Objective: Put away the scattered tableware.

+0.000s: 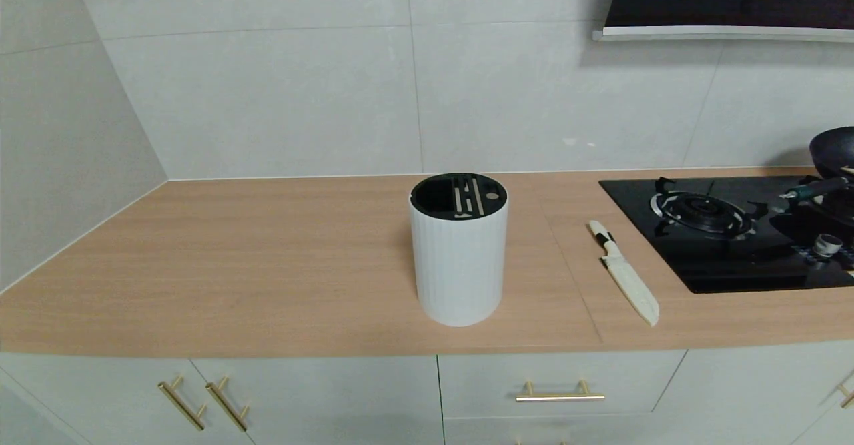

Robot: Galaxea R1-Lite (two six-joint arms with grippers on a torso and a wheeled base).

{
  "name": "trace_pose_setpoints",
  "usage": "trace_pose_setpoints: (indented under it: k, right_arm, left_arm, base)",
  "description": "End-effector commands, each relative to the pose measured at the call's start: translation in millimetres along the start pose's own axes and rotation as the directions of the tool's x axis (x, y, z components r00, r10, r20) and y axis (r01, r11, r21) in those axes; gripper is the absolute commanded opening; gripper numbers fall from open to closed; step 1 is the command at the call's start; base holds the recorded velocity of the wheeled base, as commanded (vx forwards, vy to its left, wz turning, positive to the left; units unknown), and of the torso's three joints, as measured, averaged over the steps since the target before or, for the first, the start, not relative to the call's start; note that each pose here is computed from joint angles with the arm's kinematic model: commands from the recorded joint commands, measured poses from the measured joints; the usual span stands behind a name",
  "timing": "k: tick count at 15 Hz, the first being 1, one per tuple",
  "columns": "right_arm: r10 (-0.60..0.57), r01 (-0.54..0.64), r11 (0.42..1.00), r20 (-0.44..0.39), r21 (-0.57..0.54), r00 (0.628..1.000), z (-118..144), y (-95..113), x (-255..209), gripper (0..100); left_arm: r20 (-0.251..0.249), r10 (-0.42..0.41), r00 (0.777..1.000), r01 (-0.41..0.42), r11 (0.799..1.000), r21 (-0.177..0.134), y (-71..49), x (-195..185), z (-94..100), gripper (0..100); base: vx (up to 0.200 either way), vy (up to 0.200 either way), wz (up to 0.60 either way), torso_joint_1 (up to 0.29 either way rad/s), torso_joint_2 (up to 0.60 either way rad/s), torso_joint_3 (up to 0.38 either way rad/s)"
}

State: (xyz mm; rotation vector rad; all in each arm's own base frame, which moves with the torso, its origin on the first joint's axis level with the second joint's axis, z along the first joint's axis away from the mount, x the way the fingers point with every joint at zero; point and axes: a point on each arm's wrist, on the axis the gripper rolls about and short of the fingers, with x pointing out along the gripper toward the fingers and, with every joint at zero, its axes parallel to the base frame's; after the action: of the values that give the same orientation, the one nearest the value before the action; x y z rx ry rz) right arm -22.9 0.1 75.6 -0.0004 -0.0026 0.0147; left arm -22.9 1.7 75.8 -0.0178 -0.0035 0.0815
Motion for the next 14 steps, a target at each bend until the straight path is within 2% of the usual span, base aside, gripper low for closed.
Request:
trace_pose_setpoints:
  k: [1, 7, 14]
  right_arm:
    - [0.001, -0.001, 1.0, -0.001, 0.0, 1.0, 0.1, 0.0, 0.1, 100]
    - [0.001, -0.001, 1.0, -0.001, 0.0, 1.0, 0.1, 0.0, 0.1, 100]
    - [0.001, -0.001, 1.0, -0.001, -0.001, 1.0, 0.1, 0.0, 0.1, 100]
  left_arm:
    - [0.0, 0.001, 1.0, -0.001, 1.0, -0.001, 0.0, 0.0, 0.0, 100]
    - [0.0, 0.001, 1.0, -0.001, 1.0, -0.001, 0.0, 0.0, 0.0, 100]
    - [0.0, 0.001, 1.0, -0.001, 1.0, -0.001, 0.0, 0.0, 0.0, 100]
  base:
    - [0.0, 0.0, 0.0, 0.256, -0.57, -0.325]
    - [0.0, 0.0, 0.0, 0.259, -0.58, -0.324]
    - [0.0, 0.0, 0.0, 0.184, -0.4, -0.212]
